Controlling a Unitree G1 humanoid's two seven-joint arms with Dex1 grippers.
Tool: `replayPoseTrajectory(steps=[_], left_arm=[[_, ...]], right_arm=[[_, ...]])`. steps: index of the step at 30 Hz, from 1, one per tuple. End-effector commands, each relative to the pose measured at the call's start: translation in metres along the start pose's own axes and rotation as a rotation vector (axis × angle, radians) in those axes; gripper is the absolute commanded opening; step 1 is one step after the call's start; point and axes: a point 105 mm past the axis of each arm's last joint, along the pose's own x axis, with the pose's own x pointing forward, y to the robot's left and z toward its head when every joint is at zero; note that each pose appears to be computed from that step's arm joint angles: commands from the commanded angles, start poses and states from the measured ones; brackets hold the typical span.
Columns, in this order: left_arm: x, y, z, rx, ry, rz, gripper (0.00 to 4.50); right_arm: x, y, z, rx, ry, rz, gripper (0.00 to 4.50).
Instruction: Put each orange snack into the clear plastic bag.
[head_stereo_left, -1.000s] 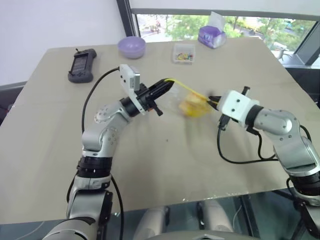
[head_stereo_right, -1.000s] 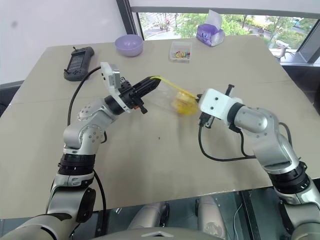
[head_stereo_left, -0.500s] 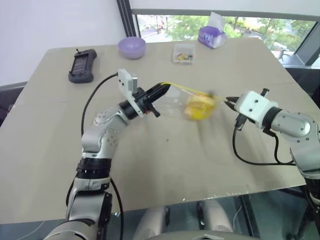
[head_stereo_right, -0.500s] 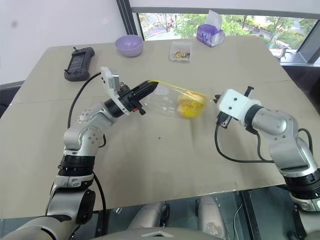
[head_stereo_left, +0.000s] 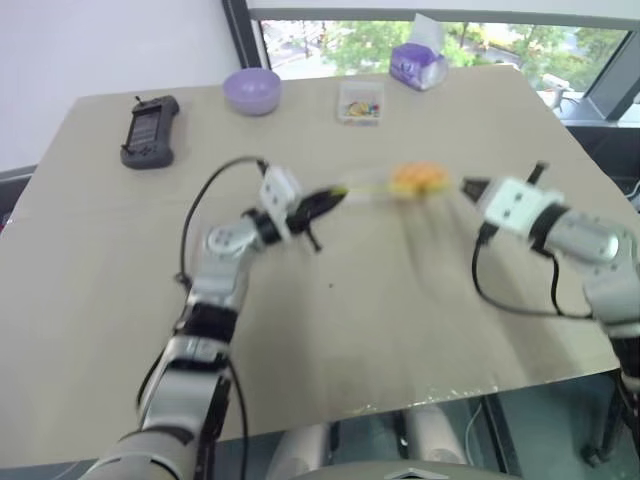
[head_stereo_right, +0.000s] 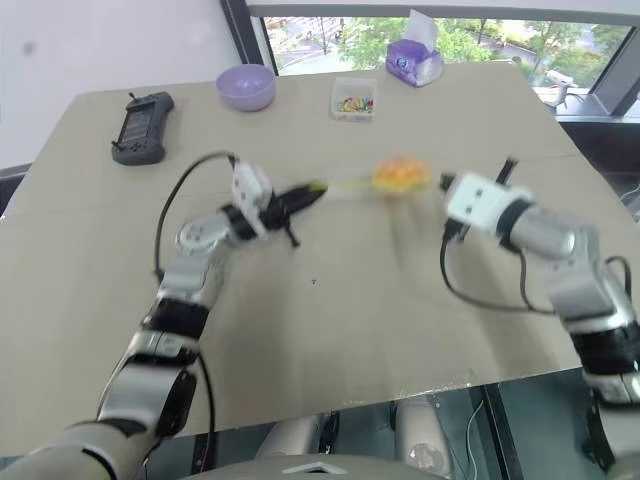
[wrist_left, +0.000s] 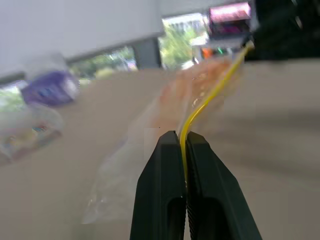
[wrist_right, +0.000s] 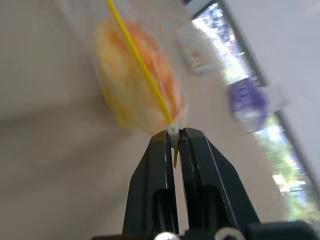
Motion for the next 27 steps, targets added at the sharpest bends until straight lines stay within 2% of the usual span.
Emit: replayPoseTrajectory(steps=[1,4,6,7,8,11,12,13,15,19,27], left_arm=[[-0.017,-0.017,-0.003,0.080,0.036,-0.045,0.00],[-0.026,-0.035,-0.011,0.028,0.057,-0.080,0.00],[-0.031,-0.038,-0.012,0.002,0.074,-0.092,0.65],[-0.034,-0.039,-0.012,-0.005,0.081,-0.100,0.94],[-0.039,-0.038,-0.012,-0.021,0.094,-0.100,1.37],[-0.057,-0.033,-0.013,-0.081,0.133,-0.083,2.67],[-0.064,-0.031,-0.011,-0.097,0.142,-0.076,3.51],[-0.071,-0.029,-0.010,-0.112,0.149,-0.065,3.94],[-0.085,-0.022,-0.004,-0.139,0.155,-0.022,4.50],[-0.113,-0.011,0.010,-0.170,0.184,0.008,4.50],[-0.134,-0.004,0.025,-0.220,0.238,-0.047,4.50]], right_arm=[[-0.009,0.029,0.004,0.043,0.014,0.061,0.11],[-0.012,0.057,0.002,0.132,0.027,0.109,0.11],[-0.014,0.059,0.001,0.163,0.034,0.109,0.00],[-0.015,0.059,0.000,0.170,0.037,0.108,0.72],[-0.019,0.060,-0.004,0.181,0.050,0.110,1.03],[-0.034,0.064,-0.014,0.245,0.088,0.105,2.42],[-0.040,0.063,-0.016,0.280,0.095,0.092,3.23],[-0.046,0.062,-0.018,0.312,0.100,0.078,3.70],[-0.059,0.059,-0.019,0.409,0.091,0.044,4.44],[-0.091,0.053,-0.014,0.576,0.044,0.031,4.44],[-0.118,0.039,-0.010,0.637,0.056,-0.009,4.44]])
